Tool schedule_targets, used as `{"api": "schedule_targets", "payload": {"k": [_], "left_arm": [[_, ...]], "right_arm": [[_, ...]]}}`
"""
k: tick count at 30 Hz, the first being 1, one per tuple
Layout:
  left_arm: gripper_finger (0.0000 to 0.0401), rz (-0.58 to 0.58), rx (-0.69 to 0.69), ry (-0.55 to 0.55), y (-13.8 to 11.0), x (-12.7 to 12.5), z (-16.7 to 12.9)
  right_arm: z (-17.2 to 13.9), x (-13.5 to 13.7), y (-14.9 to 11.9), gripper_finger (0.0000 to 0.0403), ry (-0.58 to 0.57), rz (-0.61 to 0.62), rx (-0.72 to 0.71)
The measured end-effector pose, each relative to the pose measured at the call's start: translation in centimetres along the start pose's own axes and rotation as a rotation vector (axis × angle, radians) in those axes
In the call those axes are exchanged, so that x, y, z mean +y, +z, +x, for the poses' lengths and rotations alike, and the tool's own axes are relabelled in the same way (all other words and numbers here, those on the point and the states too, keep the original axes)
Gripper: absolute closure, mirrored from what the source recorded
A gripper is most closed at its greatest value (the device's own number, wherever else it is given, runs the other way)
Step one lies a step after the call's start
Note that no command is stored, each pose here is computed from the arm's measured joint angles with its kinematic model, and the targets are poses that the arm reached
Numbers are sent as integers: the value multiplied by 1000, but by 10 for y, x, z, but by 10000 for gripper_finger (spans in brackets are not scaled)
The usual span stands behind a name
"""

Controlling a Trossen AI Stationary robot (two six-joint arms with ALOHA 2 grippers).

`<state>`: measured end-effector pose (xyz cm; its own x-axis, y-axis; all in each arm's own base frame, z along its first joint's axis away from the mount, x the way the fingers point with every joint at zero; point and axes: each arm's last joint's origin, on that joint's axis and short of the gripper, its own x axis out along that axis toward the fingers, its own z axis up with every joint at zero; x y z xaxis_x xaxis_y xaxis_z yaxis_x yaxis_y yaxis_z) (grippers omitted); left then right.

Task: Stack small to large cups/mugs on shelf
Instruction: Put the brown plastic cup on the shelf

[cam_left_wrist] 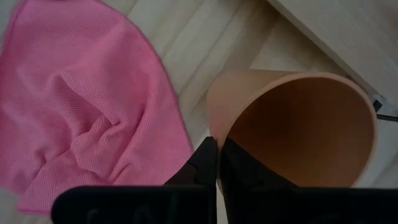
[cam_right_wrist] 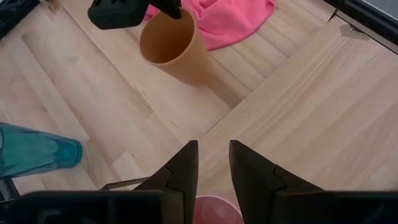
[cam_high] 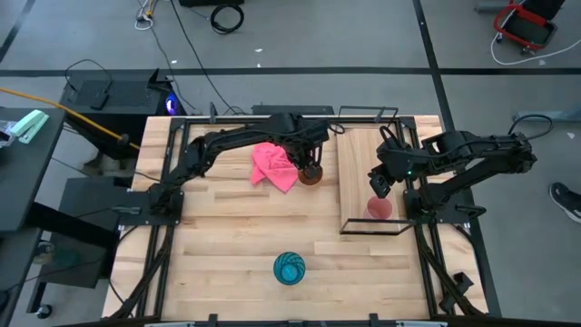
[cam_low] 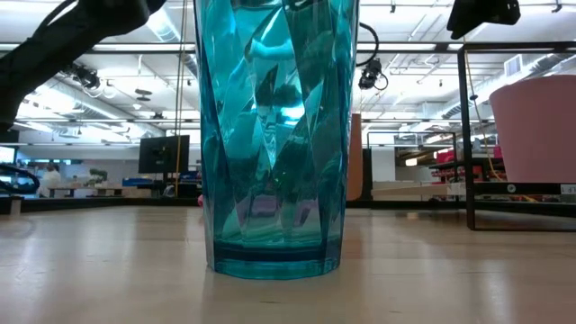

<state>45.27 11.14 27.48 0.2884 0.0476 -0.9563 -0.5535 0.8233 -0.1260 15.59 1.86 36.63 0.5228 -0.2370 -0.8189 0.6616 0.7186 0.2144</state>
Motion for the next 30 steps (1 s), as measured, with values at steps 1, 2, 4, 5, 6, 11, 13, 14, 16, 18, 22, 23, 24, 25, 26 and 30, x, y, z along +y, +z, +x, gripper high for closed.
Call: {"api": "schedule_targets", "payload": {"k": [1,2,4,5,6,11,13,14,16,18,22,23,24,25,26,30], "left_arm": [[391,2,0,-1,0,-1,0],[391,5,-1,-3,-1,-2,0],[391,15,2,-6,-1,-4,0],[391,27,5,-9,-2,-5,0],[391,35,11,-11,-3,-6,0],[391,52,36,-14,-7,-11,0],[391,54,40,-17,-8,-12,0],[391,54,47,-17,-9,-12,0],[391,63,60,-17,-10,-11,0],[391,76,76,-13,-12,-12,0],[391,80,75,-15,-12,-13,0],[391,82,79,-14,-13,-13,0],[391,85,85,-14,-13,-13,0],[391,96,96,-11,-14,-13,0],[391,109,106,-8,-16,-14,0],[391,132,102,-10,-16,-17,0]], "right_arm": [[0,0,0,304,0,0,0],[0,0,0,304,0,0,0],[0,0,0,304,0,0,0],[0,0,0,304,0,-1,0],[0,0,0,304,0,-1,0],[0,0,0,304,1,-2,0],[0,0,0,304,1,-2,0],[0,0,0,304,0,-2,-1],[0,0,0,304,1,-2,0],[0,0,0,304,0,-2,-1],[0,0,0,304,1,-2,0],[0,0,0,304,1,-2,0],[0,0,0,304,1,-2,0],[0,0,0,304,1,-2,0],[0,0,0,304,1,-2,0],[0,0,0,304,1,-2,0]]}}
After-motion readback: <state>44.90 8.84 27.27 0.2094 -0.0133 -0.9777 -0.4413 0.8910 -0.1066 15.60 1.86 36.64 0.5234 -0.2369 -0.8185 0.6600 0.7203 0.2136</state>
